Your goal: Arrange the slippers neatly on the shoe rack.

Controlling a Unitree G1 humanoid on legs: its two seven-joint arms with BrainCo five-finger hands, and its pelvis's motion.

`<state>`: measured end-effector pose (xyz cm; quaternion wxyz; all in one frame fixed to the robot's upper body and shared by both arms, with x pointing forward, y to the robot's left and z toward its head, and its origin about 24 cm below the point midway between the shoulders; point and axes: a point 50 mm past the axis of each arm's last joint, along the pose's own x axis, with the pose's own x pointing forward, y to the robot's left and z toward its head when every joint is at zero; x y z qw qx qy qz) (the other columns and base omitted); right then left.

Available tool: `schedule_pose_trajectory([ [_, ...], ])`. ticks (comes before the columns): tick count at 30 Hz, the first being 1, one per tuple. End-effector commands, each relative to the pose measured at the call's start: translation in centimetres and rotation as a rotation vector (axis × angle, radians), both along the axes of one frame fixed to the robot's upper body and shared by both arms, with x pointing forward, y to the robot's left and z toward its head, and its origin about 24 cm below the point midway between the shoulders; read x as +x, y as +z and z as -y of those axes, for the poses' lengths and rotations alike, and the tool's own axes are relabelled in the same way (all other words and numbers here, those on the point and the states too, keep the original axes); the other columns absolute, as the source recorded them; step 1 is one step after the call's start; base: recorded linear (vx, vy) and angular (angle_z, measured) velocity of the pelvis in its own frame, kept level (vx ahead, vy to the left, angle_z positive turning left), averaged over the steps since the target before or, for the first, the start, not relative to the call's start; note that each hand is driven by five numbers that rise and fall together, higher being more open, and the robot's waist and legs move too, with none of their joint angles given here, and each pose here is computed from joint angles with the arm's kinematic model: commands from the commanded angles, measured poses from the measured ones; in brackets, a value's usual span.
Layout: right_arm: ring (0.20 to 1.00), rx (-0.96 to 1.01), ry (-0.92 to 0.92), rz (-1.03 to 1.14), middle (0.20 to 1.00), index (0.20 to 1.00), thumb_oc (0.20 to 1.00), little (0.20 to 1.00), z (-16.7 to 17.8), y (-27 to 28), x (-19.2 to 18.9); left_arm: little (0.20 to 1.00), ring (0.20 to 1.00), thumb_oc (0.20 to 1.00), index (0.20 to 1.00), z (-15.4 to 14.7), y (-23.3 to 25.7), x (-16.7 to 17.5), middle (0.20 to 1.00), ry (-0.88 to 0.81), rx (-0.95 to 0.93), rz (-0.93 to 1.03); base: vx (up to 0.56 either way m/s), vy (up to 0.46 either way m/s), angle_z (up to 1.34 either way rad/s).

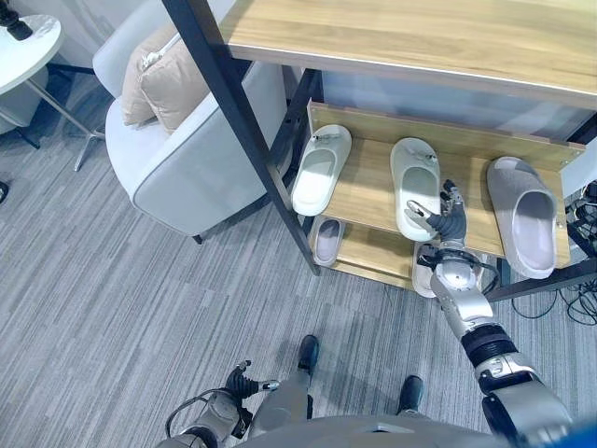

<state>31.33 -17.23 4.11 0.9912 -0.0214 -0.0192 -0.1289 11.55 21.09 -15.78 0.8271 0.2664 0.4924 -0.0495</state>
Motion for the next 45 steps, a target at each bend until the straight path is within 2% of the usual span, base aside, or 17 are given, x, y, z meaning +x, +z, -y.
schedule_pose_trajectory([
  [1,1.000,0.019,0.027,0.130,1.000,1.000,1.000,1.000,-0.2,2.6,0.6,1.000,1.000,1.000,1.000,1.9,-0.6,-0.5,1.000,-0.024,-0.009,-0.043,0.00,0.043,0.14],
  [10,1.000,0.046,0.001,0.133,1.000,1.000,1.000,1.000,-0.2,2.9,1.0,1.000,1.000,1.000,1.000,2.1,-0.7,-0.9,1.000,-0.032,-0.007,-0.053,0.00,0.025,0.13],
  [22,1.000,0.200,0.037,0.127,1.000,1.000,1.000,1.000,-3.0,3.1,1.3,1.000,1.000,1.000,1.000,2.4,-0.8,-1.0,1.000,-0.003,-0.009,-0.074,0.01,0.027,0.04],
  [28,1.000,0.238,0.011,0.140,1.000,1.000,1.000,1.000,-2.9,3.2,1.2,1.000,1.000,1.000,1.000,2.2,-0.8,-1.0,1.000,0.010,-0.001,-0.072,0.01,0.018,0.06],
  [37,1.000,0.223,0.056,0.142,1.000,1.000,1.000,1.000,-1.8,2.1,-1.6,1.000,1.000,1.000,1.000,1.7,-1.0,-2.1,1.000,0.070,-0.005,-0.101,0.00,0.015,0.01],
  [45,1.000,0.250,0.181,0.075,1.000,1.000,1.000,1.000,-4.0,0.6,-2.7,1.000,1.000,1.000,1.000,1.7,-1.0,-2.2,1.000,0.069,-0.013,-0.104,-0.02,0.021,-0.12],
])
